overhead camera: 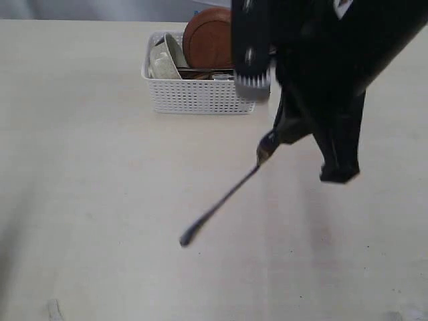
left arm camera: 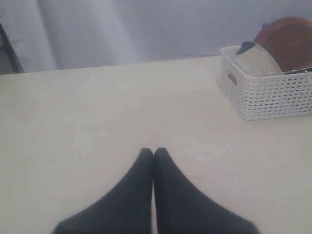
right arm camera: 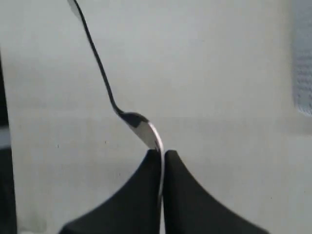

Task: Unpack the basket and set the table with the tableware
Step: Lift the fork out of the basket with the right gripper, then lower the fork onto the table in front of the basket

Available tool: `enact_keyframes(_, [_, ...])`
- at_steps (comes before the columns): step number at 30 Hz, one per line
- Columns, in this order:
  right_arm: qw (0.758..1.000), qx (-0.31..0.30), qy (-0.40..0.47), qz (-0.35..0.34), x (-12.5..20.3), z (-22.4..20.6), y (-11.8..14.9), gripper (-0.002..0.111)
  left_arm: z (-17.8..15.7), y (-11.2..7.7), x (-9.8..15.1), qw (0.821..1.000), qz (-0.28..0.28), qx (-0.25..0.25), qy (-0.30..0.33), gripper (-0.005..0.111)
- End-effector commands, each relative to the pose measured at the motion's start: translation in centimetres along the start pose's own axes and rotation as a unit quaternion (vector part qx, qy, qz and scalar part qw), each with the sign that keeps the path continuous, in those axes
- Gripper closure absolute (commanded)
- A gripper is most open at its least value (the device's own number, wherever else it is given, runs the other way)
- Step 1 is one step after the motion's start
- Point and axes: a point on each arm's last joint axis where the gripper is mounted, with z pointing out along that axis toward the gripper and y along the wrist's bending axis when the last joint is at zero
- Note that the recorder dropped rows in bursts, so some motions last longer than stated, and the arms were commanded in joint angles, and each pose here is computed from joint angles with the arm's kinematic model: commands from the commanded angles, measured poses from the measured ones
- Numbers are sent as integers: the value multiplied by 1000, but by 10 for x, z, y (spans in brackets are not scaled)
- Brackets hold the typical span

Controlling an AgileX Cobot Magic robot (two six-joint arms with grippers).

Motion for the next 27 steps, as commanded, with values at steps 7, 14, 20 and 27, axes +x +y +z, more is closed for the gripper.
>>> enact_keyframes(7, [957, 42, 124, -260, -32, 86, 1, 109, 0, -1, 0, 1000, -1, 4, -6, 107])
enact_keyframes(14, [948, 67, 118, -286, -40, 112, -10, 109, 0, -1, 0, 1000, -1, 4, -6, 107])
enact_keyframes(20, [941, 111, 78, -309, -53, 132, -19, 109, 0, -1, 0, 1000, -1, 4, -6, 107])
enact_keyframes(27, [931, 112, 82, -336, -57, 166, -24, 109, 0, -1, 0, 1000, -1, 4, -6, 107])
